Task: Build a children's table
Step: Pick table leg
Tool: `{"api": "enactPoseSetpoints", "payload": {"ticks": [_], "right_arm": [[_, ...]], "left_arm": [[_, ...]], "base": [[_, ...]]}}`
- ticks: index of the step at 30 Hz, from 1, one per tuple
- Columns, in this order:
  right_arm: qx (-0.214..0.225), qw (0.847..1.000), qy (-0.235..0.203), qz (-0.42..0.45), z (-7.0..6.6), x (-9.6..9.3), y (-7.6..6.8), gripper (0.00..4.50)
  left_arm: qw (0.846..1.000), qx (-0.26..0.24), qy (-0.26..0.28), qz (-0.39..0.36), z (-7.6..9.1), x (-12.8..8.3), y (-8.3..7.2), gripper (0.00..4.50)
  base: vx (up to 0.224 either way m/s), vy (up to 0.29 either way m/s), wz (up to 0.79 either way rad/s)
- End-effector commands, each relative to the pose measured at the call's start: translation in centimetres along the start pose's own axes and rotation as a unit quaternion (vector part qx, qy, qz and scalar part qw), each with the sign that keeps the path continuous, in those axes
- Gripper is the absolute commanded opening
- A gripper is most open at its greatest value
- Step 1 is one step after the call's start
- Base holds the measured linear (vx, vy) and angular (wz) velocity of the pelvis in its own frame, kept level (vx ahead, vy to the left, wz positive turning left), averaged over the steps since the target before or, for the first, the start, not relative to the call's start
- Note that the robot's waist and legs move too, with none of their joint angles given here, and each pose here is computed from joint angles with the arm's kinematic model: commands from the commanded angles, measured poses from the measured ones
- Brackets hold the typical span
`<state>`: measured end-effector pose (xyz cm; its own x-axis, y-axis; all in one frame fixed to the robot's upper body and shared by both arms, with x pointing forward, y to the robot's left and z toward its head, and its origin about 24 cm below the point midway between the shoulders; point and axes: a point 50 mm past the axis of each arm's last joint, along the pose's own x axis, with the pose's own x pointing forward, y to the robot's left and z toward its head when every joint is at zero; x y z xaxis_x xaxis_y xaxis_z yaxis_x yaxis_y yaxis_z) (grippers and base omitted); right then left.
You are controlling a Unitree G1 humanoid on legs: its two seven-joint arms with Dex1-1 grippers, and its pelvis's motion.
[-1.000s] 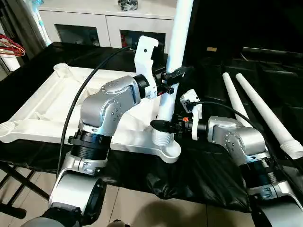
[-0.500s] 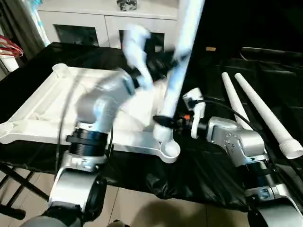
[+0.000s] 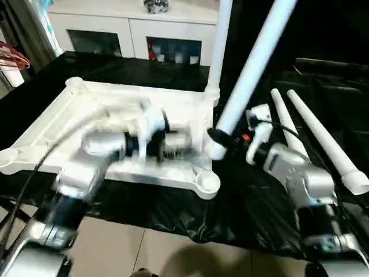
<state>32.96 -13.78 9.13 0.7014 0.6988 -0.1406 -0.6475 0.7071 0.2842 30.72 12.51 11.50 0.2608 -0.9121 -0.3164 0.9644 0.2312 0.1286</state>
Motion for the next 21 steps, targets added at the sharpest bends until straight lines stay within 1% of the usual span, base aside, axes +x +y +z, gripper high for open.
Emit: {"api": "enactPoseSetpoints", "payload": {"ticks": [1,2,3,5,6,7,10,11,12,13,14,15,17,18,19,21], "right_arm": [[-0.019,1.000,-0.011,0.006,0.8,0.0,0.3,1.89],[-0.023,1.000,-0.009,0.007,0.7,-0.1,0.3,1.89],[-0.028,1.000,-0.006,0.011,0.7,-0.1,0.3,1.89],[-0.034,0.999,-0.003,0.018,0.7,-0.2,0.5,1.89],[-0.035,0.999,-0.003,0.020,0.6,-0.2,0.6,1.89],[-0.035,0.999,-0.003,0.021,0.6,-0.2,0.6,1.89],[-0.038,0.999,0.000,0.026,0.5,-0.3,0.7,1.89],[-0.040,0.999,0.002,0.027,0.5,-0.4,0.7,1.89],[-0.042,0.999,0.004,0.028,0.4,-0.4,0.8,1.89],[-0.042,0.999,0.005,0.029,0.4,-0.4,0.8,1.89],[-0.043,0.999,0.005,0.029,0.4,-0.4,0.8,1.89],[-0.044,0.999,0.006,0.031,0.3,-0.5,0.8,1.89],[-0.045,0.998,0.007,0.032,0.3,-0.5,0.8,1.89],[-0.045,0.998,0.007,0.033,0.2,-0.6,0.9,1.89],[-0.046,0.998,0.009,0.034,0.2,-0.6,0.9,1.89],[-0.047,0.998,0.011,0.033,0.0,-0.7,0.9,1.89]], "left_arm": [[0.999,0.018,0.021,-0.020,-0.3,-0.1,-0.2,2.78],[0.997,0.029,0.052,-0.042,-1.5,-0.2,-0.7,2.60],[0.996,0.033,0.065,-0.051,-2.1,-0.2,-0.8,2.60],[0.995,0.041,0.079,-0.055,-2.7,0.0,-0.8,2.60],[0.994,0.047,0.083,-0.049,-2.9,0.1,-0.7,2.50],[0.994,0.047,0.085,-0.049,-3.0,0.1,-0.6,2.26],[0.992,0.060,0.102,-0.054,-3.6,0.2,-0.4,2.20],[0.990,0.062,0.112,-0.055,-3.9,0.1,-0.2,2.12],[0.989,0.067,0.123,-0.055,-4.3,0.0,0.0,1.92],[0.988,0.069,0.129,-0.056,-4.4,-0.1,0.1,1.92],[0.987,0.068,0.134,-0.057,-4.6,-0.2,0.3,1.77],[0.986,0.068,0.138,-0.061,-4.7,-0.3,0.5,1.75],[0.986,0.066,0.140,-0.063,-4.8,-0.4,0.7,1.51],[0.986,0.063,0.142,-0.065,-4.9,-0.5,0.8,1.51],[0.985,0.063,0.147,-0.068,-5.0,-0.6,1.0,1.36],[0.984,0.064,0.150,-0.068,-5.1,-0.7,1.2,1.31]], "base": [[0.000,0.000,0.00],[0.000,0.000,0.00],[0.000,0.000,0.00],[0.000,0.000,0.00],[0.000,0.000,0.00],[0.000,0.000,0.00],[0.000,0.000,0.00],[0.000,0.000,0.00],[0.000,0.000,0.00],[0.000,0.000,0.00],[0.000,0.000,0.00],[0.000,0.000,0.00],[0.000,0.000,0.00],[0.000,0.000,0.00],[0.000,0.000,0.00],[0.000,0.000,0.00]]}}
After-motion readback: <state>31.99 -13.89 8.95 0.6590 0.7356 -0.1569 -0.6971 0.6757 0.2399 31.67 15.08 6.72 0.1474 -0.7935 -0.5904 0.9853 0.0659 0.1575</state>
